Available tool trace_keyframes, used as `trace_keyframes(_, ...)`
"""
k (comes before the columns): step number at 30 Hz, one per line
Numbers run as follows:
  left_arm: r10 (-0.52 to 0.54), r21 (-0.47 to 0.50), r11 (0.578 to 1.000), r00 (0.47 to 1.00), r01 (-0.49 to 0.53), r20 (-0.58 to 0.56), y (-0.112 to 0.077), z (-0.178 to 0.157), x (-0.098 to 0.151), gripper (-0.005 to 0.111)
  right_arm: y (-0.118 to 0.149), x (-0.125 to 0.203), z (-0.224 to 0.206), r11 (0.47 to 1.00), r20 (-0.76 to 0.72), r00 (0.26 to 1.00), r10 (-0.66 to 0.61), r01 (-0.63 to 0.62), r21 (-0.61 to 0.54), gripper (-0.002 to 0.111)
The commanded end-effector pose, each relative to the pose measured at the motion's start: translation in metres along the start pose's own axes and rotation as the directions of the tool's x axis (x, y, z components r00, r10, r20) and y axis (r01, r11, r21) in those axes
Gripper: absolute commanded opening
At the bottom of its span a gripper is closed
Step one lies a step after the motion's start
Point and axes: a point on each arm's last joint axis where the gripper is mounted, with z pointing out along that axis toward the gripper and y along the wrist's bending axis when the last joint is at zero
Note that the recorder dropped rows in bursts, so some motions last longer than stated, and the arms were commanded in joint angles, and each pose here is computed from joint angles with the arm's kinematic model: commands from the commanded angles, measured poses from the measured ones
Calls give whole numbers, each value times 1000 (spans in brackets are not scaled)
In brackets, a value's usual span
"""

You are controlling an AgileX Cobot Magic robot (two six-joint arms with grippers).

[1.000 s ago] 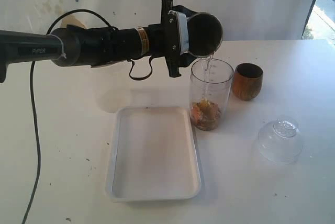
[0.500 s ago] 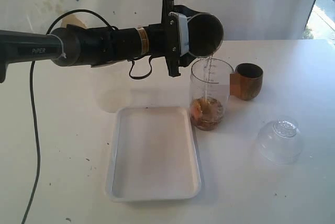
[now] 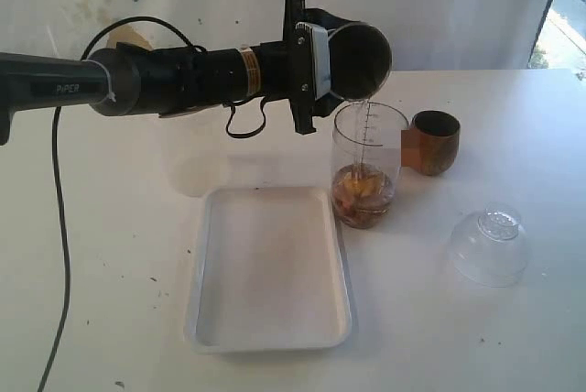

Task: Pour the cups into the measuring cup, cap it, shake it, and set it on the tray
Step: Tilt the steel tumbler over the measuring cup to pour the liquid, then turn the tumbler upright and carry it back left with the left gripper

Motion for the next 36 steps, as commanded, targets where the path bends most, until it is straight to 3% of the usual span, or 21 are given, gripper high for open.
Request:
trace_keyframes(1, -9, -54, 998, 999, 11, 39, 14, -1, -9, 0, 0, 0, 0, 1000, 10, 1000, 6, -6, 4, 0)
trace_keyframes(5, -56, -52, 997, 998, 58, 42, 14, -1, -9, 0, 0, 0, 0, 1000, 10, 1000, 21, -21, 4, 0)
trace_keyframes(8, -189, -46, 981, 981, 191, 48, 14, -1, -9, 0, 0, 0, 0, 1000, 10, 1000, 21, -21, 4, 0)
trace_keyframes(12, -377, -37, 925, 925, 379, 57, 14, -1, -9, 0, 0, 0, 0, 1000, 10, 1000, 21, -21, 4, 0)
trace_keyframes(14, -475, -36, 878, 878, 478, 62, 15, -1, -9, 0, 0, 0, 0, 1000, 10, 1000, 21, -21, 4, 0)
trace_keyframes(19, -699, -26, 711, 711, 703, 75, 19, -2, -10, 0, 0, 0, 0, 1000, 10, 1000, 21, -21, 4, 0)
trace_keyframes(23, -778, -47, 623, 625, 781, 66, 31, -6, -14, 0, 0, 0, 0, 1000, 10, 1000, 21, -21, 4, 0)
trace_keyframes(27, -856, -147, 512, 518, 847, 3, 49, -13, -14, 0, 0, 0, 0, 1000, 10, 1000, 21, -21, 4, 0)
trace_keyframes(30, -866, -189, 496, 500, 848, -28, 64, -21, -19, 0, 0, 0, 0, 1000, 10, 1000, 21, -21, 4, 0)
trace_keyframes(32, -865, -166, 498, 501, 851, -28, 72, -26, -27, 0, 0, 0, 0, 1000, 10, 1000, 21, -21, 4, 0)
trace_keyframes(34, -883, -132, 466, 468, 875, -15, 82, -33, -34, 0, 0, 0, 0, 1000, 10, 1000, 21, -21, 4, 0)
trace_keyframes(36, -914, -116, 403, 404, 908, -15, 91, -42, -37, 0, 0, 0, 0, 1000, 10, 1000, 21, -21, 4, 0)
